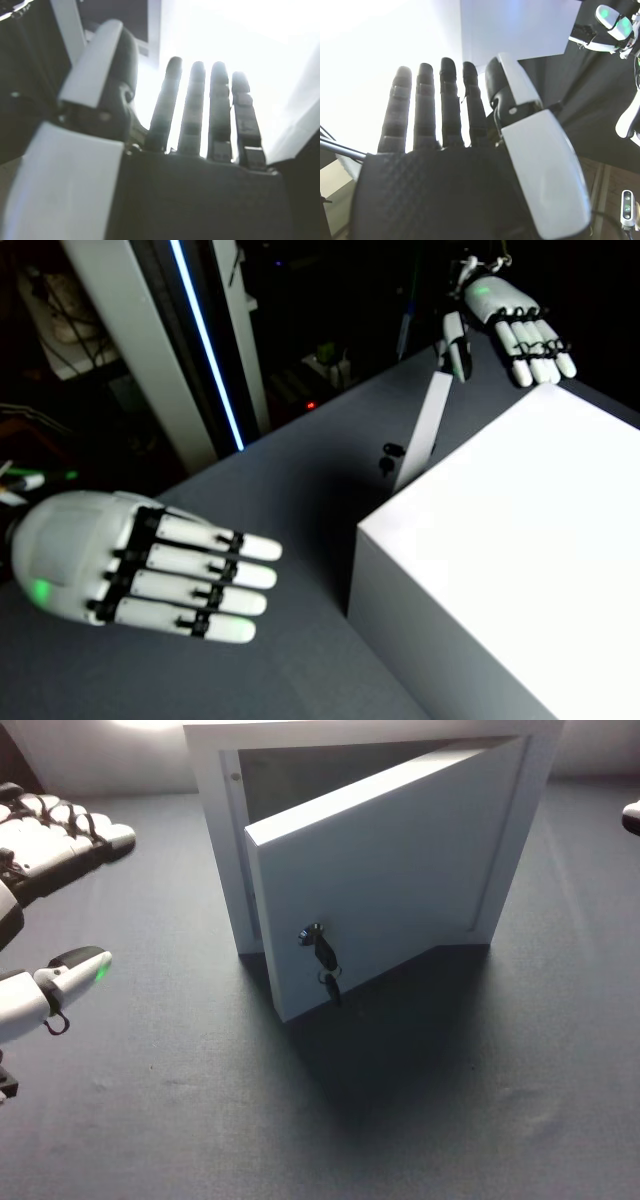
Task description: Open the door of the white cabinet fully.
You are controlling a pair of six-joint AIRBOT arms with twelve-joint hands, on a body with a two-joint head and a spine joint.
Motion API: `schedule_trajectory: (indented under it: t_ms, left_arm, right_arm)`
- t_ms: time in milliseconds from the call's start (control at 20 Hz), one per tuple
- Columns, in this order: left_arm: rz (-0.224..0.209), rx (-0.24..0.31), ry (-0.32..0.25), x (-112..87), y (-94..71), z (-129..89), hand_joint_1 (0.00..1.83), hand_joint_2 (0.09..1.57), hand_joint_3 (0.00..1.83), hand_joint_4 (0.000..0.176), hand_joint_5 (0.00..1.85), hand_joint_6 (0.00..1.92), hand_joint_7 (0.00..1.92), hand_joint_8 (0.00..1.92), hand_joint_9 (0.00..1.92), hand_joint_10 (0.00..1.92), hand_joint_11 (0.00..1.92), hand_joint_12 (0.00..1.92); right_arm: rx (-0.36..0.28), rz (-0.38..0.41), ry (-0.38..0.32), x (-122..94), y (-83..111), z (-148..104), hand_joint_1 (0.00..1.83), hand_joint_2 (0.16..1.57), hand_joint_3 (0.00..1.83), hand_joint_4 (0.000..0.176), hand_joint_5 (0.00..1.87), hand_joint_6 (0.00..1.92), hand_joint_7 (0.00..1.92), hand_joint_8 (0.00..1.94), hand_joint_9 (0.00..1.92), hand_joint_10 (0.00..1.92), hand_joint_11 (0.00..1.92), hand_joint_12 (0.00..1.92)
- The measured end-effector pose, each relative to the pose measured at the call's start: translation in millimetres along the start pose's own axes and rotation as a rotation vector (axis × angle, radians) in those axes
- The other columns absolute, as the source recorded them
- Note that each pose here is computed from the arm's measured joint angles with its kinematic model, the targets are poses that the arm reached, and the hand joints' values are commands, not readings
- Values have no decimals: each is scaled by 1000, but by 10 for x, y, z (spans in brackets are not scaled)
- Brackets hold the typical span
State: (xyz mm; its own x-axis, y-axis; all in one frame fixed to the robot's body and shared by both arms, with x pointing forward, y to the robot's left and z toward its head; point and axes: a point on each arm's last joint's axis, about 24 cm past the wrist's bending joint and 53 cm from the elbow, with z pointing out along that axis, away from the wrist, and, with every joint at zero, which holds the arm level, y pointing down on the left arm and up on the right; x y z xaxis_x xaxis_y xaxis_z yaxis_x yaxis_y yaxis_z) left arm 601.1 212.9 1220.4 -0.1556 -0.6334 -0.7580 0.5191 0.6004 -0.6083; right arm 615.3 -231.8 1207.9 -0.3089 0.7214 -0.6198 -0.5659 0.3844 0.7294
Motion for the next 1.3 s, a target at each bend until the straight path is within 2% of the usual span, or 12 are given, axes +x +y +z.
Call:
schedule_trajectory:
  t_ms: [250,400,550,600,700,750,800,850,950,1000,1150,1300]
  left_arm:
    - [-4,11,6,11,-30,24,498,1400,0,0,339,6,324,9,272,13,56,601]
    - [-24,46,25,85,-112,72,426,1410,2,0,314,1,320,4,284,9,57,605]
    - [-36,90,61,193,-228,102,385,1439,7,0,299,0,312,1,288,2,55,582]
    - [-43,97,69,217,-245,109,404,1439,3,0,307,3,317,3,294,3,69,582]
    - [-72,103,74,268,-245,165,354,1444,3,0,306,1,320,2,310,5,109,601]
    - [-75,114,82,297,-264,185,273,1490,16,0,296,1,307,3,314,4,128,614]
    - [-79,117,89,332,-279,200,81,1555,69,0,271,3,280,4,292,4,110,597]
    - [-82,128,93,363,-308,228,15,1568,137,0,286,8,286,7,289,3,111,588]
    - [-81,138,112,426,-335,269,0,1571,223,0,262,1,237,0,228,0,49,557]
    - [-77,143,120,457,-338,323,0,1571,221,0,285,7,256,7,250,8,68,579]
    - [-77,146,122,474,-338,365,0,1571,223,0,250,0,220,0,221,0,25,569]
    - [-84,149,137,549,-356,391,40,1571,230,0,284,5,252,5,252,6,82,590]
  right_arm:
    - [8,1,-2,-13,-22,1,787,1382,0,0,318,0,322,0,323,0,273,192]
    - [13,3,2,4,-49,3,746,1395,3,0,314,1,318,3,330,3,319,203]
    - [14,3,3,3,-59,5,720,1401,2,0,323,0,388,2,416,5,392,261]
    - [15,3,4,2,-61,4,748,1399,0,0,329,2,408,5,440,10,414,282]
    - [16,7,4,7,-65,5,691,1405,2,3,316,0,434,6,451,5,386,271]
    - [18,7,5,7,-68,4,689,1403,1,0,319,1,426,1,422,0,343,249]
    - [20,8,5,8,-74,4,681,1398,0,7,329,0,436,0,424,0,349,202]
    - [18,7,5,9,-71,5,677,1399,1,18,317,0,426,0,415,0,343,186]
    - [18,6,6,8,-72,5,679,1398,0,9,308,0,428,0,437,5,385,200]
    - [20,8,3,8,-81,5,335,1397,5,60,271,1,442,1,388,0,236,119]
    - [20,7,4,11,-90,7,268,1390,1,60,270,0,440,0,386,2,228,101]
    - [18,7,5,18,-89,8,280,1381,0,74,283,3,442,1,377,0,237,90]
